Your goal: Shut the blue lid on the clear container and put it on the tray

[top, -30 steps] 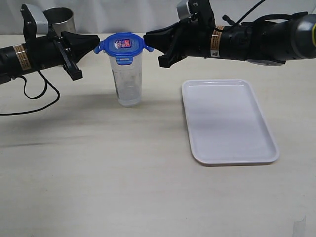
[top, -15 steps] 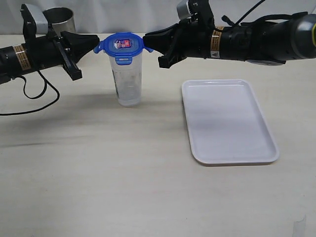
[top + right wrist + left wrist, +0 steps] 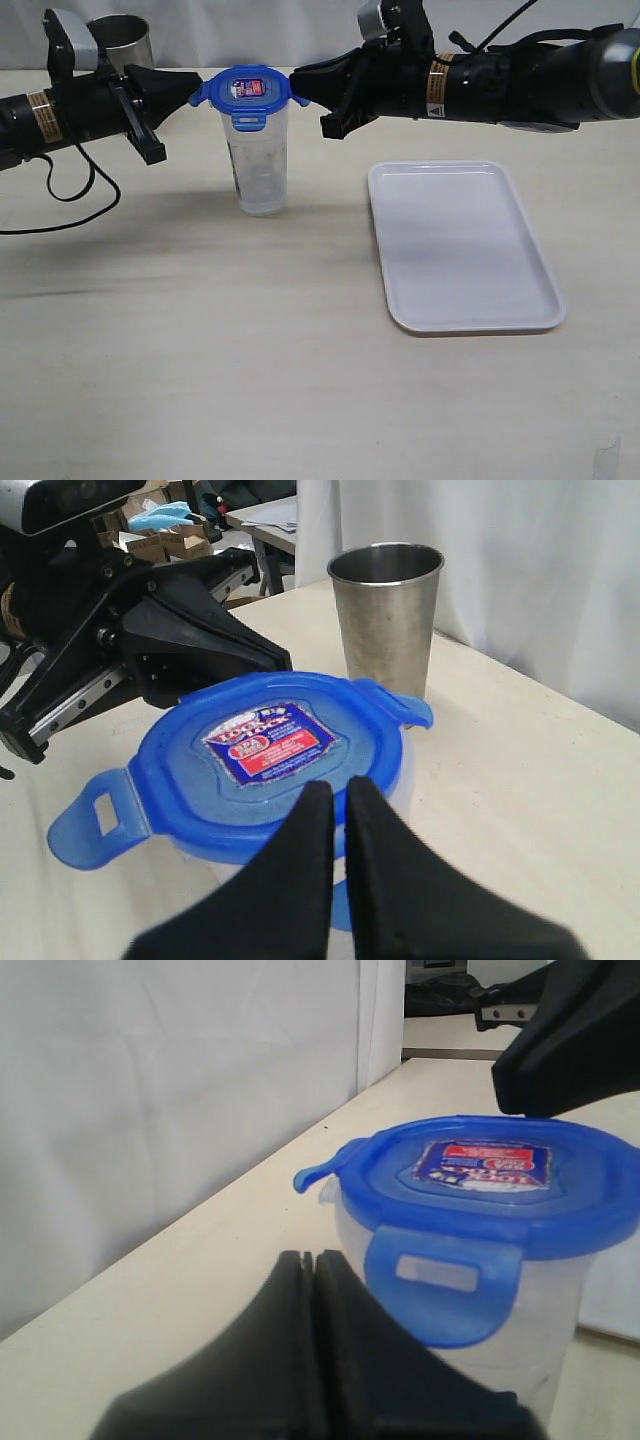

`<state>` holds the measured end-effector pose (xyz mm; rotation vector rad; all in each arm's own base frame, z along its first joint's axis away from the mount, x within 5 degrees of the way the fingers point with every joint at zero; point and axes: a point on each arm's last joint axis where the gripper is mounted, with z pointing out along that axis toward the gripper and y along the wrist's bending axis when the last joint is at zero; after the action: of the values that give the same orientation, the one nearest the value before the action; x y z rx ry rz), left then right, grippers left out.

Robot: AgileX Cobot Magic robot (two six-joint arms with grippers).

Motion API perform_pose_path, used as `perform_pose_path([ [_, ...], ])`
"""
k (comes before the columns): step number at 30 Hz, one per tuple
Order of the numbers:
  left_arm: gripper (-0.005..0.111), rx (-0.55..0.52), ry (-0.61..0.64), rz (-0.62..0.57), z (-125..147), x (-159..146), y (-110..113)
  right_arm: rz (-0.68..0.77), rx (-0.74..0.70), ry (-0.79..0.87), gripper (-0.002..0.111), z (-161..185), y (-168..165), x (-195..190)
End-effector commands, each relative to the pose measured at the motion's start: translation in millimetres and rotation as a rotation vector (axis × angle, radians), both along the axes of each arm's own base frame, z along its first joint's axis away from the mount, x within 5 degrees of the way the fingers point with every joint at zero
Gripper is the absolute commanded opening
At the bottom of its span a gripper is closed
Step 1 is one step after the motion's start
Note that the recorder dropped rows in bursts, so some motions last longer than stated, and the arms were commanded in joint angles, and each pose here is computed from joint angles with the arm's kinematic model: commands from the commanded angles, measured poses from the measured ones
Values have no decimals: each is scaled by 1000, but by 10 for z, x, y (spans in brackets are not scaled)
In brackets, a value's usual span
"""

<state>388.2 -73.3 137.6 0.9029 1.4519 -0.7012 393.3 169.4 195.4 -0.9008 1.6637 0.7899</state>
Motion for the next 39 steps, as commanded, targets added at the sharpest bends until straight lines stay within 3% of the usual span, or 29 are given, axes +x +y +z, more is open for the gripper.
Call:
perform_pose_path([
  [1,0,-14,19,-3,-1,8,16,11,-1,-15,4,16,7,-5],
  [16,0,27,0,-60,53,-40,-6,13,-8,-25,4,15,6,-4],
  [26,0,8,-2,-18,77,-9,47,13,-8,-29,4,24,6,-5],
  [39,0,-7,-4,-4,90,2,52,-43,-96,-74,4,468,-91,-115],
])
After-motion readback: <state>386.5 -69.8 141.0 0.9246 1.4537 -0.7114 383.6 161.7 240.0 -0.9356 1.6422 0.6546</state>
